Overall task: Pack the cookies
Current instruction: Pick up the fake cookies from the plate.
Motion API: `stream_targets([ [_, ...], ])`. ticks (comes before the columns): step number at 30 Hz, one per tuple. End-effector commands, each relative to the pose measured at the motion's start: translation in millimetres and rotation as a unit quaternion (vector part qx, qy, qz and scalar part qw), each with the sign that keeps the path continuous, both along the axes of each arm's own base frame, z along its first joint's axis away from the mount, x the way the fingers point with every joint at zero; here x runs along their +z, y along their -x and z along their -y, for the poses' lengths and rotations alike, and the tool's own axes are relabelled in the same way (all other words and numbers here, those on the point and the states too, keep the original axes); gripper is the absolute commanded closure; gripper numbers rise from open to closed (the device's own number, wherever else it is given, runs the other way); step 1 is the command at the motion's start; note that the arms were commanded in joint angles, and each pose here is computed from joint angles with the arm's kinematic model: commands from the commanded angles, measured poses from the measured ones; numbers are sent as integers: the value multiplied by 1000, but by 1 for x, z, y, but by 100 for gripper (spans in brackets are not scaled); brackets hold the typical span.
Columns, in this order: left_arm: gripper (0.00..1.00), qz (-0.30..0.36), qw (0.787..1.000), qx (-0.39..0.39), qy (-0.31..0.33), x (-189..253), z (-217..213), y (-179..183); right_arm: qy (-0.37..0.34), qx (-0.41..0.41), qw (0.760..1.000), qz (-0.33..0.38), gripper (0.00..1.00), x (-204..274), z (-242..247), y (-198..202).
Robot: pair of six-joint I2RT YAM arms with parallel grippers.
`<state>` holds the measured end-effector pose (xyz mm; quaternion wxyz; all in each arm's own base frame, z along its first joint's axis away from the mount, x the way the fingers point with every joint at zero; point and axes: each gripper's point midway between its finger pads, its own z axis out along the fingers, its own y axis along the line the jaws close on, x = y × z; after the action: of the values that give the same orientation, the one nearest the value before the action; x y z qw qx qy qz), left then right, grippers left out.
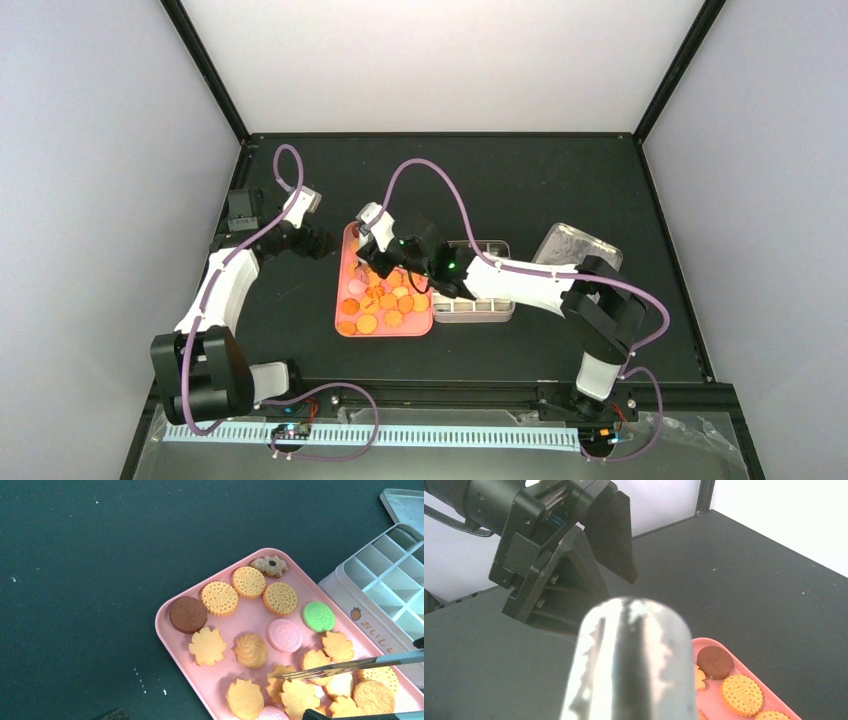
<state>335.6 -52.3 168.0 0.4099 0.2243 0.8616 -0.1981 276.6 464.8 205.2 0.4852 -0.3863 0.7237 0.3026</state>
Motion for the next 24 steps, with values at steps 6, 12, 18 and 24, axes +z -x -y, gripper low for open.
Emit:
stream_targets([
  [6,6,22,1000,-11,17,11,4,-2,25,-12,999,21,68,-11,8,6],
  [12,6,25,1000,-7,16,14,3,-2,28,-26,999,29,66,-11,20,8],
  [18,5,26,1000,2,18,22,1,-3,37,-20,999,26,65,-19,19,13],
  [24,4,33,999,5,20,35,-2,-5,39,-21,999,25,63,-22,21,15],
])
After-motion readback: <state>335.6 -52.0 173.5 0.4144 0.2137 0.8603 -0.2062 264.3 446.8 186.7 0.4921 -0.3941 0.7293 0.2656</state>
